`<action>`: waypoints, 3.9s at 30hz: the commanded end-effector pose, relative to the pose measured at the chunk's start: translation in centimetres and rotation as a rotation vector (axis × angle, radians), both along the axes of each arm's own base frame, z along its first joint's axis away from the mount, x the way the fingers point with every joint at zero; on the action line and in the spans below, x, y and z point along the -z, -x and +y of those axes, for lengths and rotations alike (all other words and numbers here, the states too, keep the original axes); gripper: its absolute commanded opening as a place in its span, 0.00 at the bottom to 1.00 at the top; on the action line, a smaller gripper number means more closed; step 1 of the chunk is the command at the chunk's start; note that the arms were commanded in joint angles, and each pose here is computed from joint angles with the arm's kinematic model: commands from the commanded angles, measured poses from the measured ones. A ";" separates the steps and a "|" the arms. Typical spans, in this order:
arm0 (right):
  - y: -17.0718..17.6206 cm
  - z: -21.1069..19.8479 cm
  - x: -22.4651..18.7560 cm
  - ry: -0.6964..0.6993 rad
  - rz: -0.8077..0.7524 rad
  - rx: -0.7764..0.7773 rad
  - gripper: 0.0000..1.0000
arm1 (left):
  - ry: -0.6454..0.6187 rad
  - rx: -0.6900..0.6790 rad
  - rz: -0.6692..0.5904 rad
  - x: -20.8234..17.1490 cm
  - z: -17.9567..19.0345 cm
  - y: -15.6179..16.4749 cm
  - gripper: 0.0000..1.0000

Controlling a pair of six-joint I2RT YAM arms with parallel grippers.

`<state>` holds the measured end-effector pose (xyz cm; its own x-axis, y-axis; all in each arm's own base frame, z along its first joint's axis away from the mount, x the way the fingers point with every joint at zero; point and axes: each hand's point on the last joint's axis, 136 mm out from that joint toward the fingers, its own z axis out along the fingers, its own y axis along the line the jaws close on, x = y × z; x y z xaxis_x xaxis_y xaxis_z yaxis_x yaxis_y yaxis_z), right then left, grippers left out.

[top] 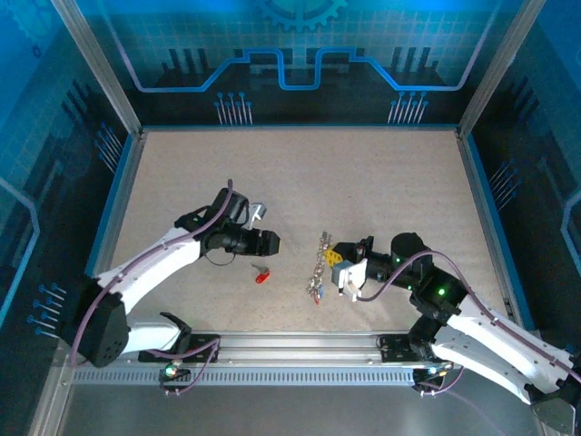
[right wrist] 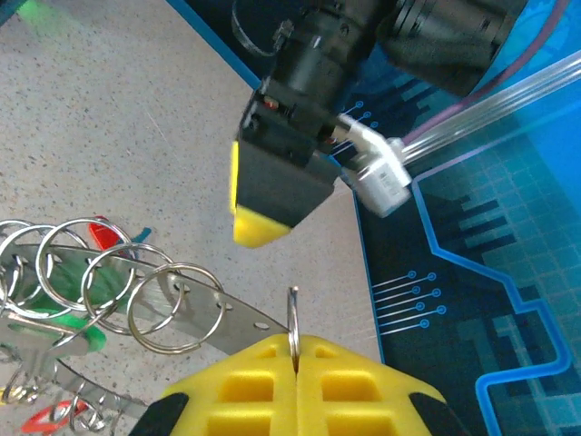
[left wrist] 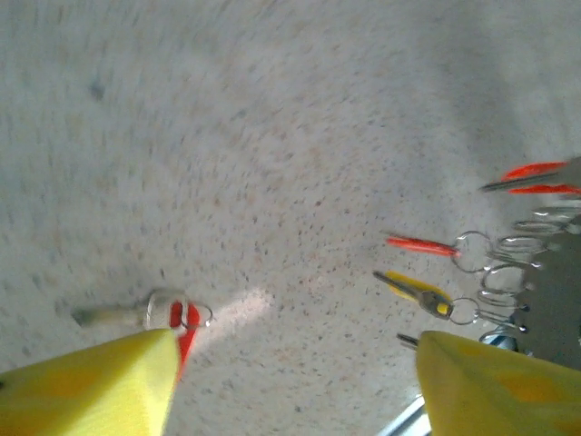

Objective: Put the keys on the keyring

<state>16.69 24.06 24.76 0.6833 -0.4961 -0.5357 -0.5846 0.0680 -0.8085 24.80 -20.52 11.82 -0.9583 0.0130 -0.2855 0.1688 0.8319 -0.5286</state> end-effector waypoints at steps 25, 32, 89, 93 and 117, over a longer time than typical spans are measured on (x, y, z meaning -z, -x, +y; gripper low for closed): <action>-0.9 -0.2 -2.1 -0.020 0.006 0.065 0.00 | -0.271 0.240 0.194 6.7 -2.0 1.4 0.57; -1.0 -0.6 -2.5 -0.025 -0.004 0.085 0.00 | -0.270 0.664 -0.126 1.0 -3.0 0.8 0.62; 0.2 -2.8 -4.5 -0.053 -0.045 0.129 0.00 | -0.420 1.417 -0.611 10.4 0.5 2.1 0.23; 0.2 -2.8 -4.5 -0.053 -0.045 0.127 0.00 | -0.440 1.409 -0.623 10.3 0.5 1.8 0.28; 0.5 -2.7 -4.5 -0.056 -0.041 0.110 0.00 | -0.395 1.221 -0.605 7.7 0.0 -0.7 0.34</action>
